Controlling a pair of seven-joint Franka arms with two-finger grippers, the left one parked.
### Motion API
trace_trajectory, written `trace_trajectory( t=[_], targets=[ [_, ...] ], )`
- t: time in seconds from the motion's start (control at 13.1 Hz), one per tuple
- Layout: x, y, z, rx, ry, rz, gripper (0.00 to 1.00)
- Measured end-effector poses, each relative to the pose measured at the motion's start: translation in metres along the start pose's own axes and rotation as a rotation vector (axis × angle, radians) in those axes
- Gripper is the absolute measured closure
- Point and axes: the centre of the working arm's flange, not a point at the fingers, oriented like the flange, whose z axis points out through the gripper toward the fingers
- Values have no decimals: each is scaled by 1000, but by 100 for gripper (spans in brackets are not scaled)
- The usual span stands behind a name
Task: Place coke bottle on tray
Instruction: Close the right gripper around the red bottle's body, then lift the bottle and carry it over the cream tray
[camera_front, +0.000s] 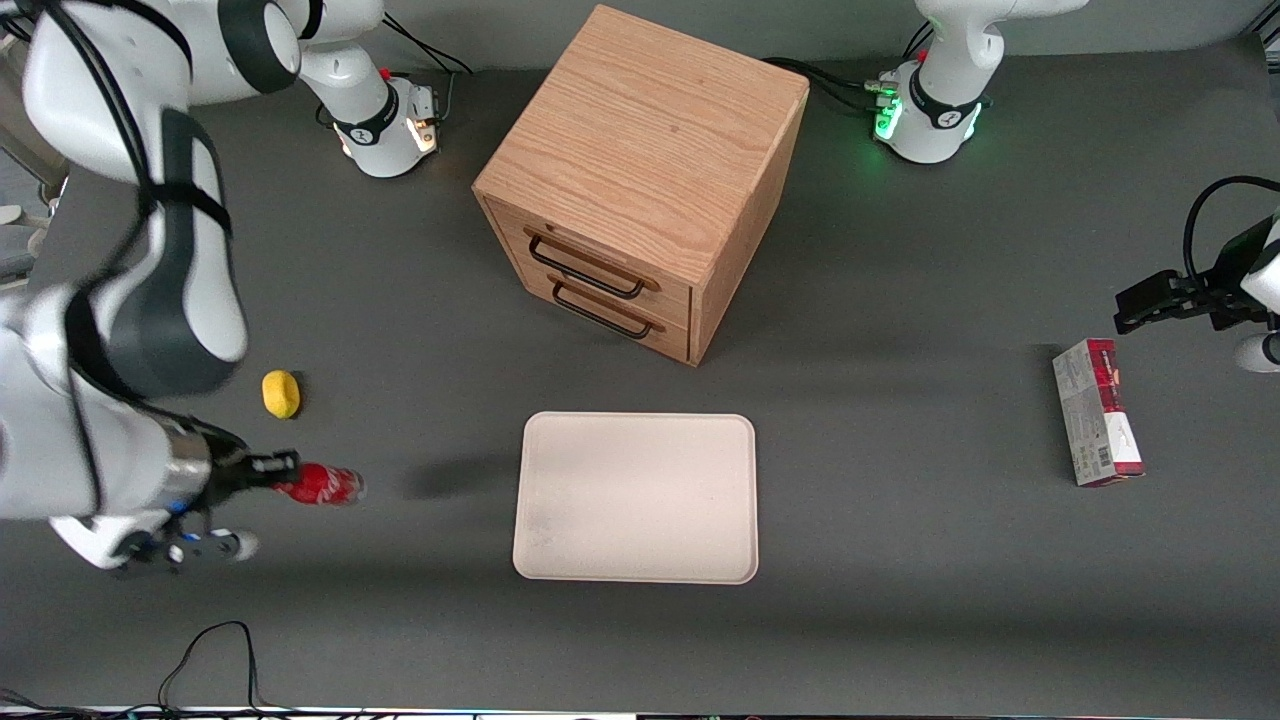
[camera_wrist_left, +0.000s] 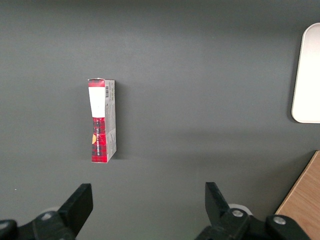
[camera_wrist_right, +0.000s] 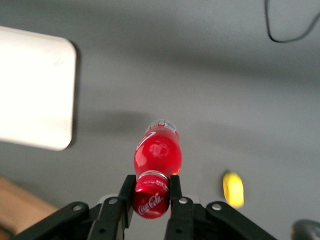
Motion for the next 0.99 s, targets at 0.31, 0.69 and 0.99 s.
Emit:
trace_trajectory(
  t=[0.31, 0.69, 0.99],
  targets=[
    [-59, -2, -84, 2, 22, -2, 69],
    [-58, -30, -80, 1, 18, 8, 69],
    [-22, -117, -36, 2, 77, 69, 69]
  ],
)
